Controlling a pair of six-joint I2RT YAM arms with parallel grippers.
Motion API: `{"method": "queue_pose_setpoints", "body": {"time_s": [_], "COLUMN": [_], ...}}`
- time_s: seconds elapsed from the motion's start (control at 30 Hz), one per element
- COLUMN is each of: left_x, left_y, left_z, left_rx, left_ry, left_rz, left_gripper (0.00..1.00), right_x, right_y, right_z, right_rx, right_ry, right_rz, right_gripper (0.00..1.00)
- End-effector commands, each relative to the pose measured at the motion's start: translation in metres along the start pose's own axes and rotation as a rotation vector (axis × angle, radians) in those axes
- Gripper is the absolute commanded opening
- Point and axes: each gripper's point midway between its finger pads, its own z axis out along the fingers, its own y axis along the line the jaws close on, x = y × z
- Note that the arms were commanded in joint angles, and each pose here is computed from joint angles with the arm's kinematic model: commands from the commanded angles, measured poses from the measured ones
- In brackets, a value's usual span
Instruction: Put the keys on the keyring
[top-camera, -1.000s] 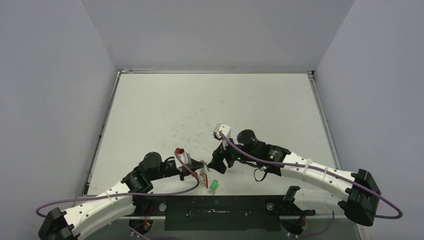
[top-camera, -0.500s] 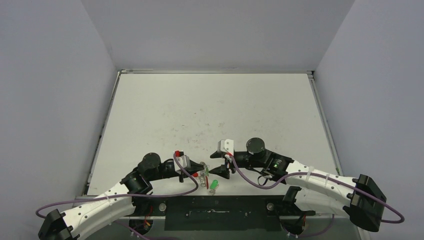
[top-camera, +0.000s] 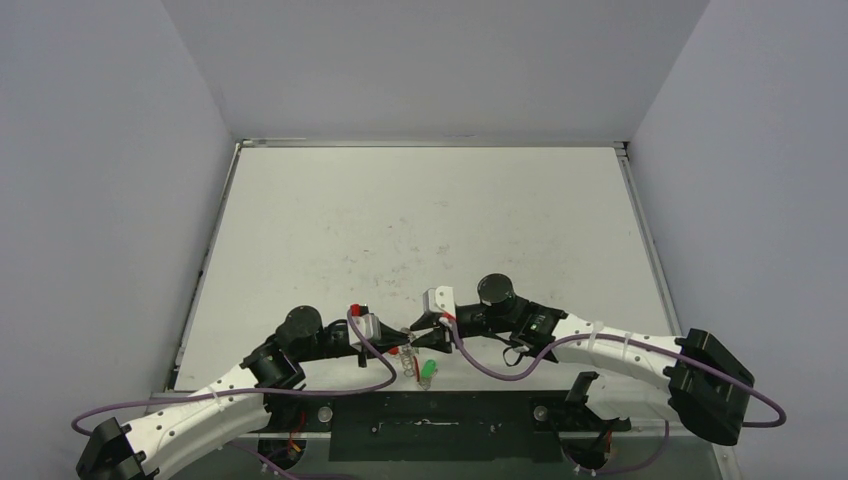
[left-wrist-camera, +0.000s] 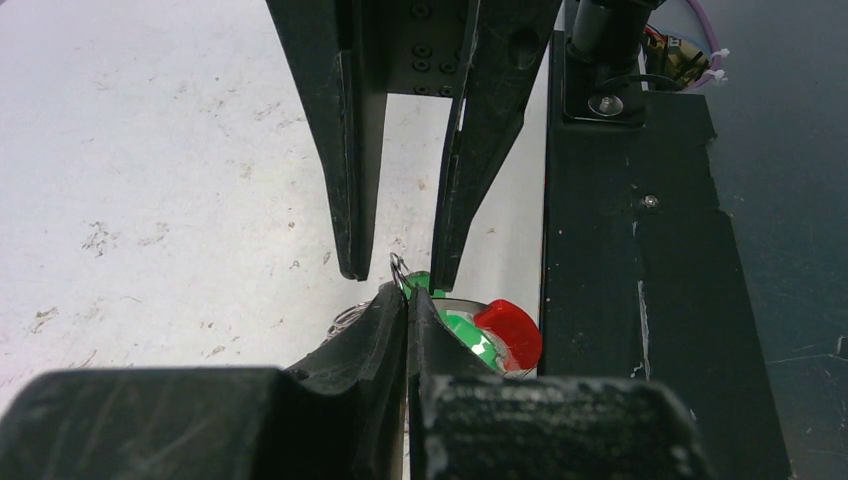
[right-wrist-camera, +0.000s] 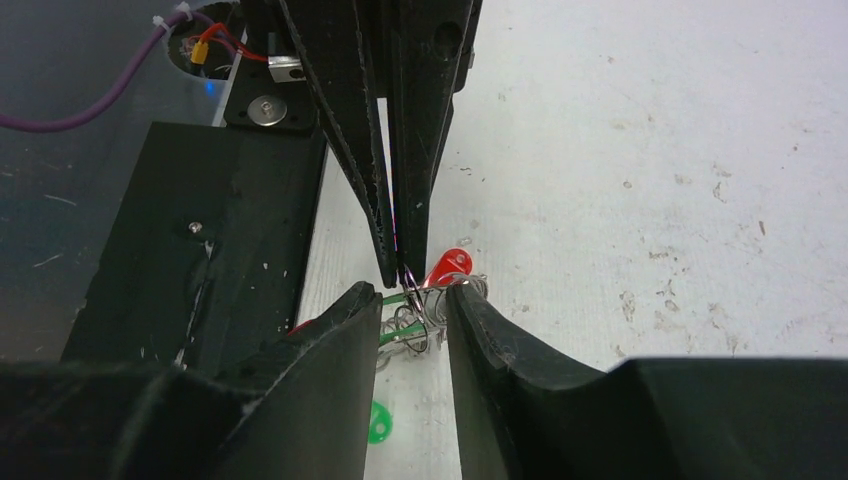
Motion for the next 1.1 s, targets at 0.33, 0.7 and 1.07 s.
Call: {"method": "queue_pose_setpoints", "body": {"time_s": [0.33, 0.7, 1.07], "left_x": [-0.02, -0.019, -0.018], "left_y": [-0.003, 0.017, 0.023], "left_z": [0.002, -0.005, 0.006], "left_rx": [0.019, -0.107, -0.105], "left_ry": [-0.081, -0.05, -0.046], "left_rz": [0.052, 0.07, 0.07], "left_gripper": [0.0, 0.29, 0.42], "right_x": [-0.017, 0.003, -0.007], "right_y": [-0.004, -0.012, -0.009], "right_z": [0.008, -0.017, -0.024], "right_rx": [-0.054, -0.011, -0.021], "right_ry": [-0.044, 0.284, 0.449], "right_rz": [-0.078, 0.044, 0.17], "right_gripper": [0.0, 0.0, 0.0]}}
